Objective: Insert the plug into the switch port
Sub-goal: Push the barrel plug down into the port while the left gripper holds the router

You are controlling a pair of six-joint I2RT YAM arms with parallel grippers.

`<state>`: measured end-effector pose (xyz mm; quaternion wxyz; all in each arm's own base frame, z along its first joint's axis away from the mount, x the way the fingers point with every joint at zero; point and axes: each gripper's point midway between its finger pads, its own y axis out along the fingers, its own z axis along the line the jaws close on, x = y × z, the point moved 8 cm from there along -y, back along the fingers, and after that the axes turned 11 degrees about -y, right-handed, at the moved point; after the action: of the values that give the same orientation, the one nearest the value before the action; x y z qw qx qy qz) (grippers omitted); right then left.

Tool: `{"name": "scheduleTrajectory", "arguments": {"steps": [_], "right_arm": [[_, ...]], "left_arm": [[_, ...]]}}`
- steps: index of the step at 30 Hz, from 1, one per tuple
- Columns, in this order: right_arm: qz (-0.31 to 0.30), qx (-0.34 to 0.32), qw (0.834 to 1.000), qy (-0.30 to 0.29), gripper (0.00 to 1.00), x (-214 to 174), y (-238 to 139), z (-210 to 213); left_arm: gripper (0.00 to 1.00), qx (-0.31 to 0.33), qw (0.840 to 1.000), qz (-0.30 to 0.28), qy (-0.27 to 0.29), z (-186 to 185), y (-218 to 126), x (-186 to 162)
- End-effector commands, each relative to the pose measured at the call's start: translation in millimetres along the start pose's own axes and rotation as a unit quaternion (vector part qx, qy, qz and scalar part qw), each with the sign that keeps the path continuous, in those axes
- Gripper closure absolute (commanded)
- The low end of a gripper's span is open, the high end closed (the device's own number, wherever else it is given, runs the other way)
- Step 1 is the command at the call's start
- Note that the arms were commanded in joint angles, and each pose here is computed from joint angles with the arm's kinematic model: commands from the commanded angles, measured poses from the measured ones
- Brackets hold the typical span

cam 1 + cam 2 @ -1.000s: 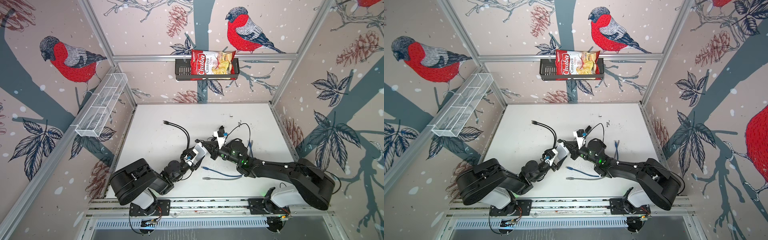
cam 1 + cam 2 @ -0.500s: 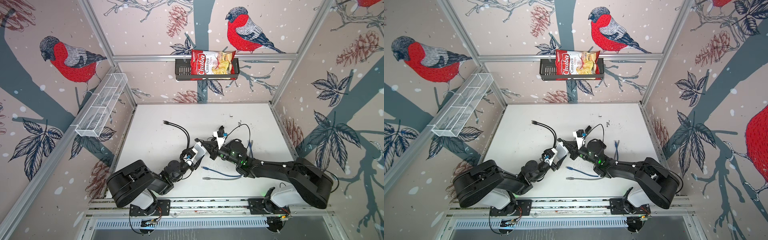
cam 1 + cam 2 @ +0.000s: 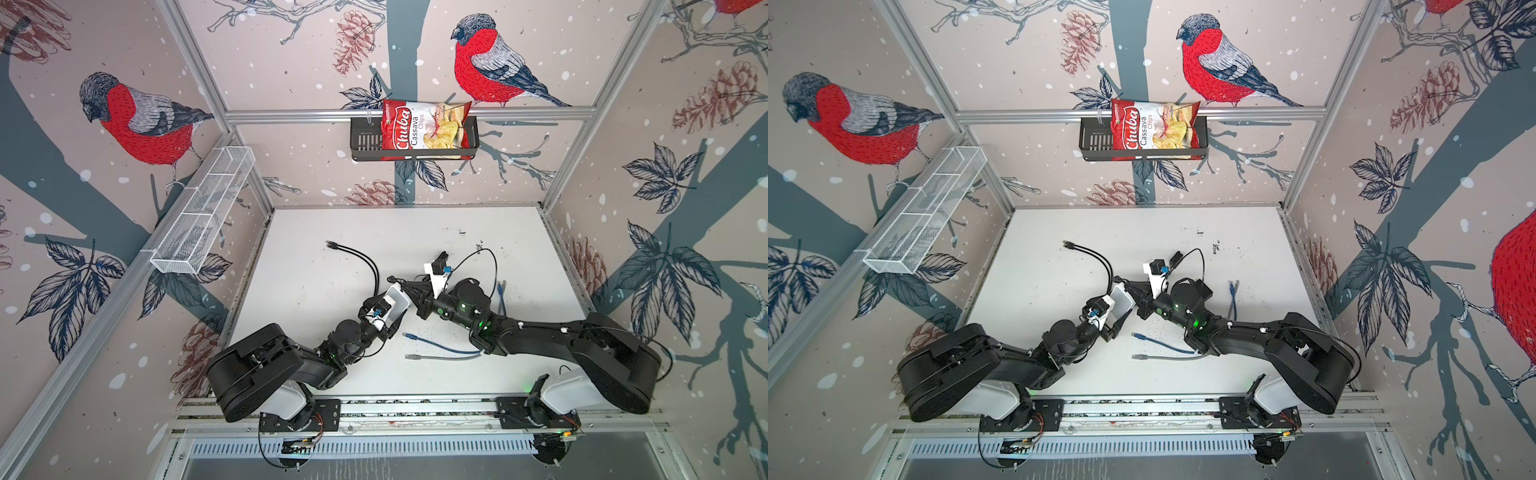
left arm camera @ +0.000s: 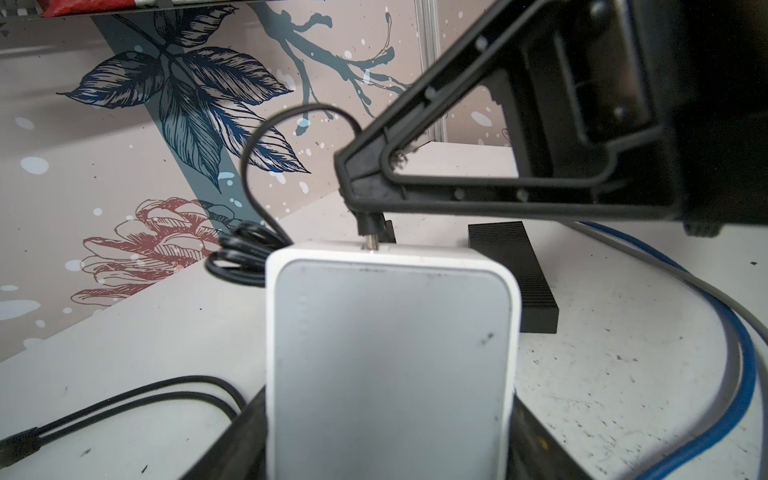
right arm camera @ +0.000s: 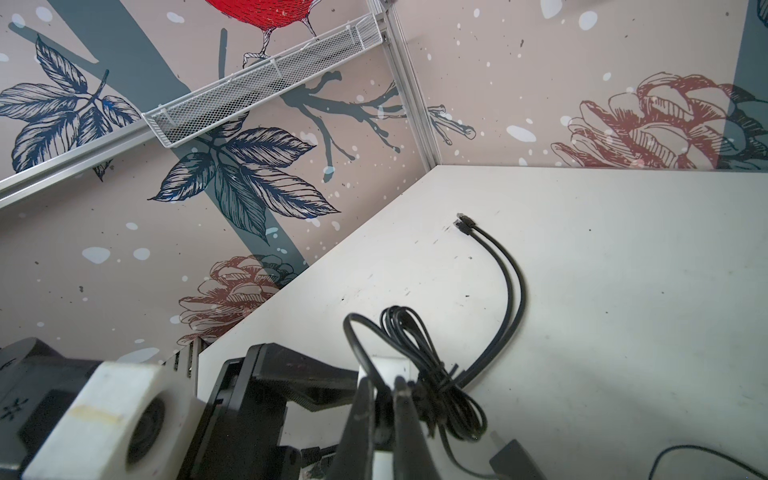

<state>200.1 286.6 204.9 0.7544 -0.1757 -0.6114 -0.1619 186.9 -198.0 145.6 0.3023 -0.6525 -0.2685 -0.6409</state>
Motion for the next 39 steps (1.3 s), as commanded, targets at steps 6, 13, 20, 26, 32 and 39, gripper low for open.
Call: {"name": "scheduleTrajectory", "arguments": {"steps": [6, 13, 20, 26, 32, 39], "right_arm": [[0.059, 0.030, 0.997, 0.036, 1.00, -25.1, -1.5, 5.5], [0.063, 0.034, 0.996, 0.049, 1.00, -30.5, -1.0, 5.4], [0.070, 0.038, 0.995, 0.053, 1.00, -36.1, 0.1, 6.0], [0.079, 0.039, 0.995, 0.054, 1.00, -39.6, 3.0, 6.0], [0.092, 0.040, 0.994, 0.051, 1.00, -44.8, 6.5, 8.4], [0.110, 0.042, 0.992, 0.045, 1.00, -48.3, 11.3, 11.2]], "left_arm": [[0.73, 0.005, 0.991, -0.132, -0.025, 2.0, -3.3, 42.2], [0.73, 0.004, 0.987, -0.155, -0.036, 2.3, -5.4, 47.6], [0.73, 0.009, 0.986, -0.160, -0.039, 3.7, -6.6, 51.6], [0.73, 0.007, 0.987, -0.159, -0.036, 3.3, -5.8, 53.0], [0.73, 0.006, 0.986, -0.161, -0.029, 3.1, -5.0, 55.7], [0.74, 0.009, 0.988, -0.155, -0.013, 2.7, -3.1, 58.5]]}}
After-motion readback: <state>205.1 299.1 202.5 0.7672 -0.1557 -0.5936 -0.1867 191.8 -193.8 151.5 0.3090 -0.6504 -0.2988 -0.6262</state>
